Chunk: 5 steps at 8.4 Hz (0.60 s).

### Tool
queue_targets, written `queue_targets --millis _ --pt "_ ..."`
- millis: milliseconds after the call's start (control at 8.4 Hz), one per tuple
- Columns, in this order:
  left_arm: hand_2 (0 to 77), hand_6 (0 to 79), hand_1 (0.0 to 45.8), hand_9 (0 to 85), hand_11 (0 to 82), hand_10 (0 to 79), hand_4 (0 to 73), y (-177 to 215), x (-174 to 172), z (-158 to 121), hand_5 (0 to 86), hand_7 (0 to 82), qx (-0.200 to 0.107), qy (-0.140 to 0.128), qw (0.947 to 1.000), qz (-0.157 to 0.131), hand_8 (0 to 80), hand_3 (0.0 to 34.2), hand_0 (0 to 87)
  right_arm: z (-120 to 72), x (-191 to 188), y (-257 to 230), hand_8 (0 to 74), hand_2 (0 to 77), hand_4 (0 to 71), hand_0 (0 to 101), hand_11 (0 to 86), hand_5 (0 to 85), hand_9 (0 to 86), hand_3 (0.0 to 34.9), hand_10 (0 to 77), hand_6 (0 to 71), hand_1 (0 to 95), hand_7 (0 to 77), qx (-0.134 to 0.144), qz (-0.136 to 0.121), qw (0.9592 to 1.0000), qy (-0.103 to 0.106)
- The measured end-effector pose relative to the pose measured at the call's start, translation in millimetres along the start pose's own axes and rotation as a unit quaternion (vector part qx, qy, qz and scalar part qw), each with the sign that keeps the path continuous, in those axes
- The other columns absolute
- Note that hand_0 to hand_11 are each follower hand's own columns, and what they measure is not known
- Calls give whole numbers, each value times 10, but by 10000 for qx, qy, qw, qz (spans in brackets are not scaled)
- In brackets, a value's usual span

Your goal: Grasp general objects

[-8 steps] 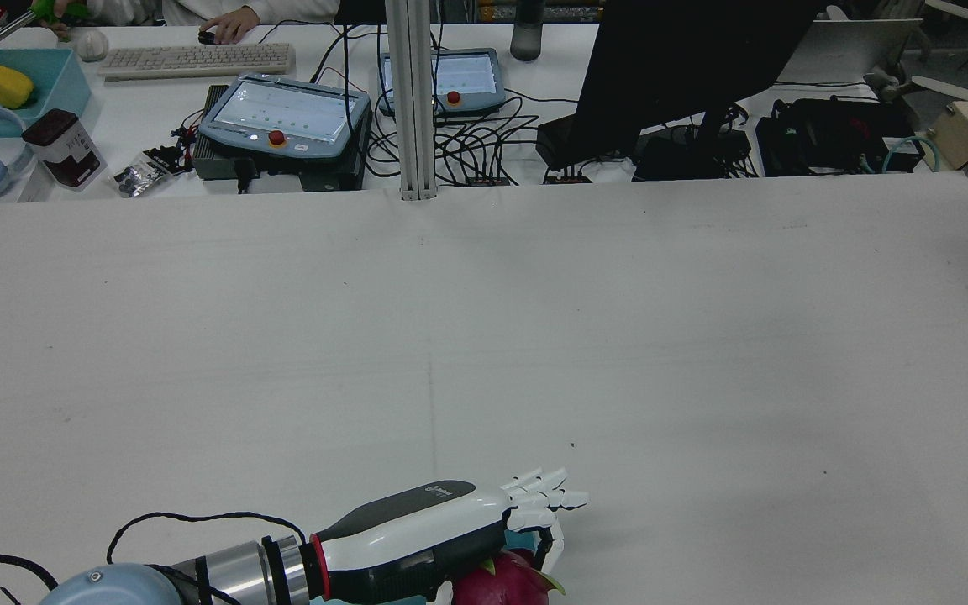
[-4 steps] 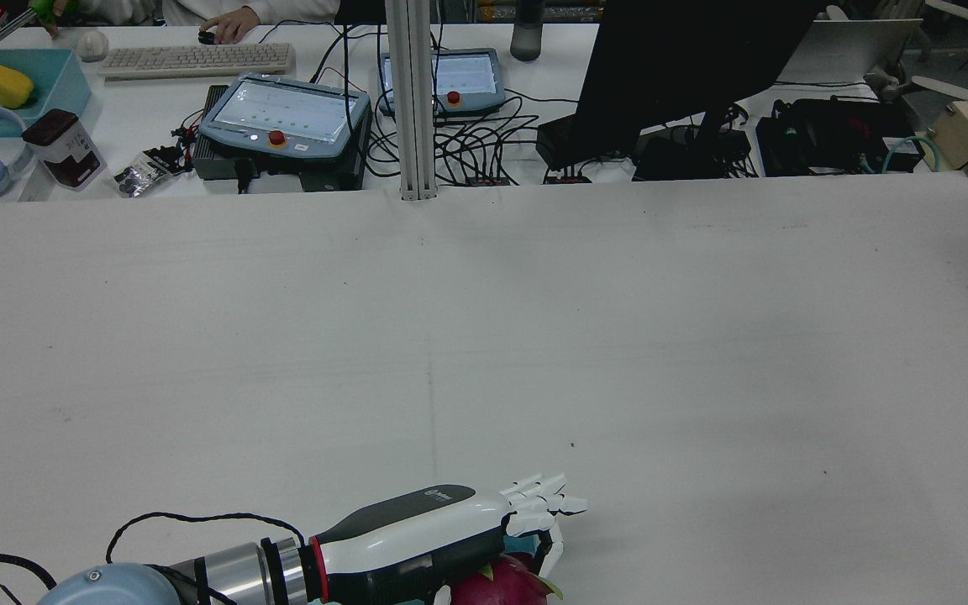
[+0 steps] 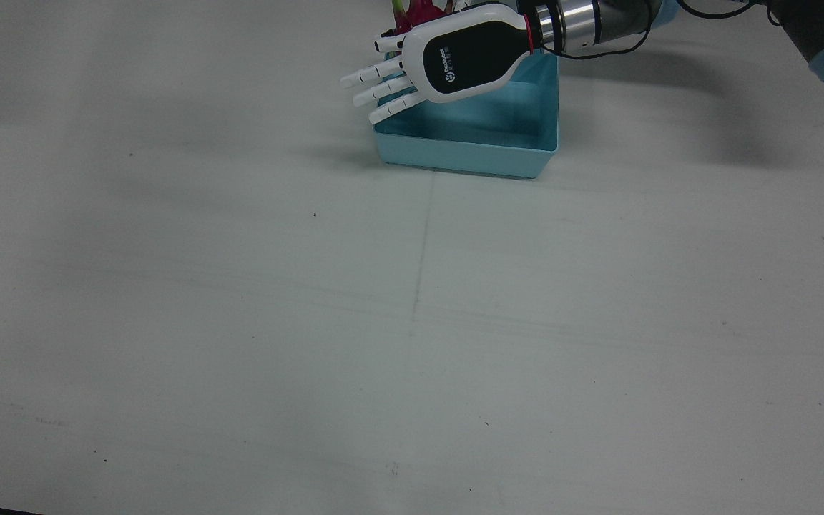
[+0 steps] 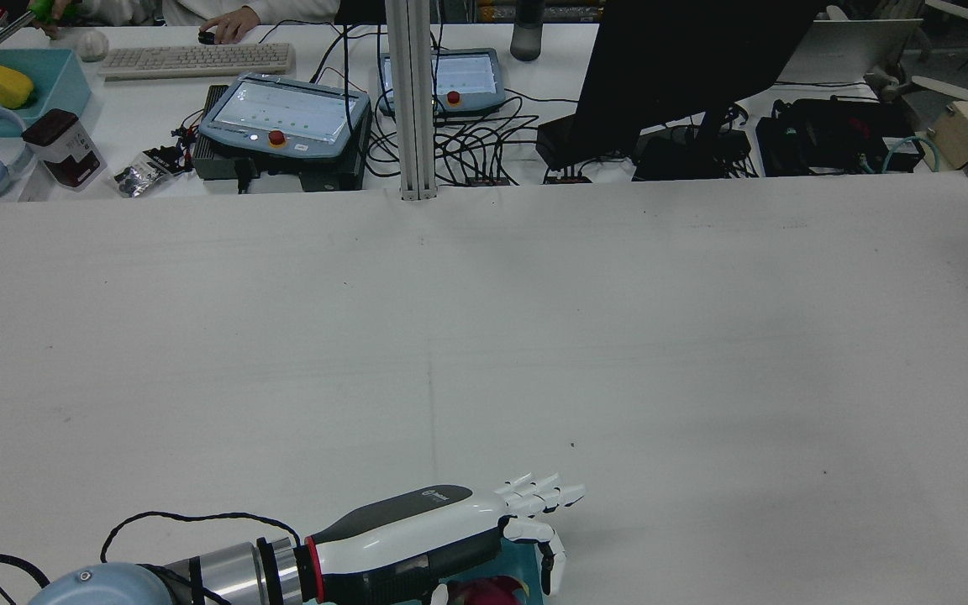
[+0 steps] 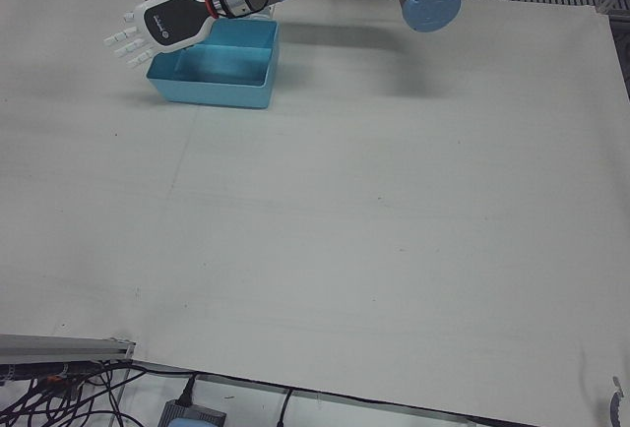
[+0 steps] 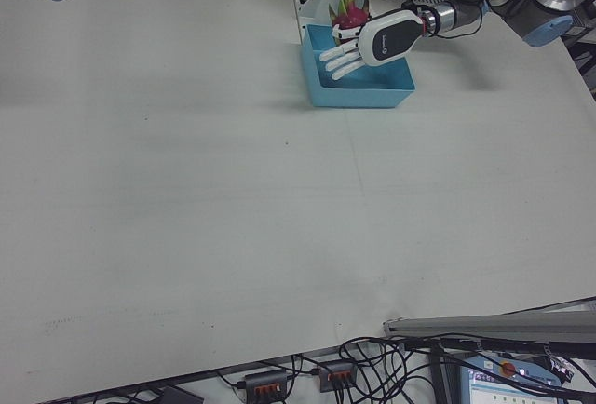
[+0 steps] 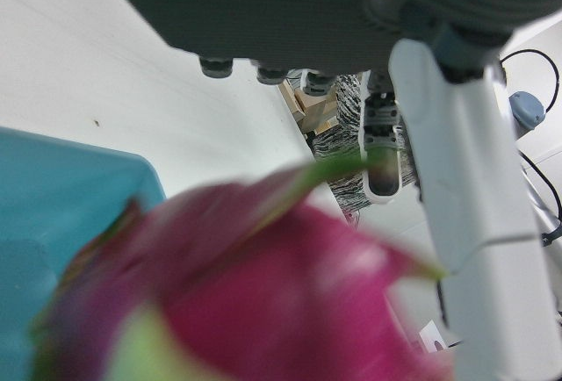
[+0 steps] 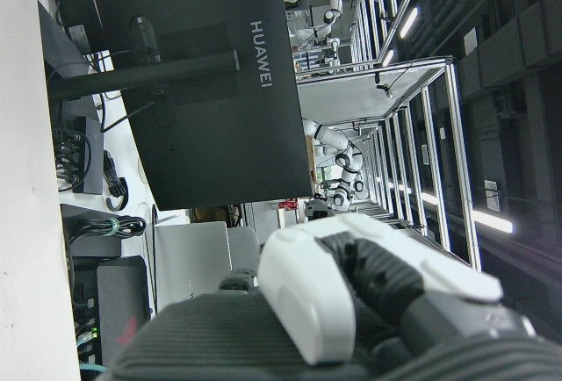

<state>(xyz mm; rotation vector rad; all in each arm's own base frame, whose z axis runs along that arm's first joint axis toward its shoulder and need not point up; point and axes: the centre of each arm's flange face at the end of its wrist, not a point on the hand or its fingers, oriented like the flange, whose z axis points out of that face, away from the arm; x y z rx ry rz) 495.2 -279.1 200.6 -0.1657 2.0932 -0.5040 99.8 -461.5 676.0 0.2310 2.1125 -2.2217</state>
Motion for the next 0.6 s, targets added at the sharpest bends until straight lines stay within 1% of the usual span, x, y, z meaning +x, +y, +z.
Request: queue_targets --millis 119,238,357,476,595 --pt "11 0 0 11 11 5 104 -7 8 -1 518 49 -3 42 10000 2 11 62 484 0 0 0 0 774 0 0 5 0 5 0 0 0 949 0 0 0 10000 0" --pt "5 0 0 11 11 5 49 -14 21 -1 404 54 -6 76 10000 4 11 92 482 0 0 0 0 774 0 0 5 0 5 0 0 0 949 0 0 0 10000 0" --pt "5 0 0 11 11 5 5 -23 24 -2 93 16 -4 89 10000 6 11 161 484 0 0 0 0 774 0 0 5 0 5 0 0 0 949 0 0 0 10000 0" --pt "11 0 0 11 11 5 5 -47 36 -6 33 11 6 100 9999 18 11 207 484 0 0 0 0 774 0 0 5 0 5 0 0 0 949 0 0 0 10000 0" --pt "5 0 0 11 11 5 5 -110 24 -25 27 11 50 85 9999 39 11 244 484 0 0 0 0 774 0 0 0 0 5 0 0 0 949 0 0 0 10000 0"
